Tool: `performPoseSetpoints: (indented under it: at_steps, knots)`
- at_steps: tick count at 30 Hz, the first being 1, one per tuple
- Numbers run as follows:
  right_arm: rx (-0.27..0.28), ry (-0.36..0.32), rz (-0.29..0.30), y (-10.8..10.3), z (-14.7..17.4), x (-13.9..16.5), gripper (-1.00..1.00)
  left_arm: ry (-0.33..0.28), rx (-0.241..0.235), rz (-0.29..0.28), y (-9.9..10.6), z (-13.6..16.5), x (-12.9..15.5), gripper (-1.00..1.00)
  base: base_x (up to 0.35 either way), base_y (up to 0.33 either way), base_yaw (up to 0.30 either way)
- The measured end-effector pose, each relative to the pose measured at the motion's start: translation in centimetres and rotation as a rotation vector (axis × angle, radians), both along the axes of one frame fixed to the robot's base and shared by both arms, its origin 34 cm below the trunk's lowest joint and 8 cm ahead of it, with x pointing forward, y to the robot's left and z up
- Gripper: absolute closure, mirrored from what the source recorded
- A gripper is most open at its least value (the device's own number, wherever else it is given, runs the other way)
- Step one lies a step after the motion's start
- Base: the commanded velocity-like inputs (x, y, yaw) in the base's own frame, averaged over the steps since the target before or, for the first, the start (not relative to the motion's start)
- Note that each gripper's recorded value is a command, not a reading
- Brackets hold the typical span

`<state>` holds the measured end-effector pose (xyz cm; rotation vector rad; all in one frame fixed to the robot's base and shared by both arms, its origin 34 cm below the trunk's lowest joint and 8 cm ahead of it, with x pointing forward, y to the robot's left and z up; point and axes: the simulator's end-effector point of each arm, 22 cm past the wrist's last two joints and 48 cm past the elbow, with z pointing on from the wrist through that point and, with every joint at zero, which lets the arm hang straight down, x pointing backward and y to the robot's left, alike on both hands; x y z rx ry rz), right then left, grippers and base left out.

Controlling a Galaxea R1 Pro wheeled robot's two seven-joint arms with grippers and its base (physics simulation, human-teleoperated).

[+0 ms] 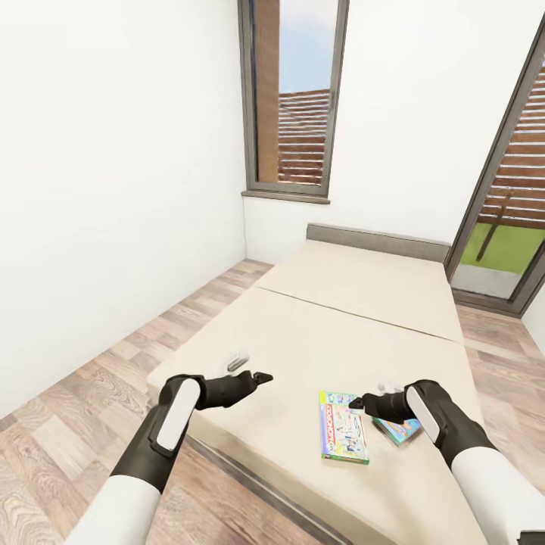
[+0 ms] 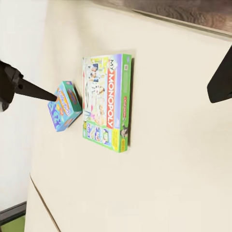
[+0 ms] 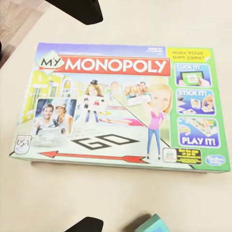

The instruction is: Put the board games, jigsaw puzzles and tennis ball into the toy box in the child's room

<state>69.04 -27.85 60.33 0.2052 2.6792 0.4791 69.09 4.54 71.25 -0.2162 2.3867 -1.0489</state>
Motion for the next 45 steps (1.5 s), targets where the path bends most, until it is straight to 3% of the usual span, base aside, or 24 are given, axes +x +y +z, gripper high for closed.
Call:
performPoseSetpoints:
  at_steps: [34,45]
  knots:
    - [0.006,0.026,-0.002,0.1,-1.7,-0.2,-1.00,0.050,0.008,-0.001,0.2,-2.7,-0.6,-1.00,0.000,0.000,0.000]
    - [-0.012,-0.073,-0.017,-0.4,-1.2,1.8,-1.00,0.055,0.009,-0.002,0.1,-3.0,-0.6,-1.00,0.000,0.000,0.000]
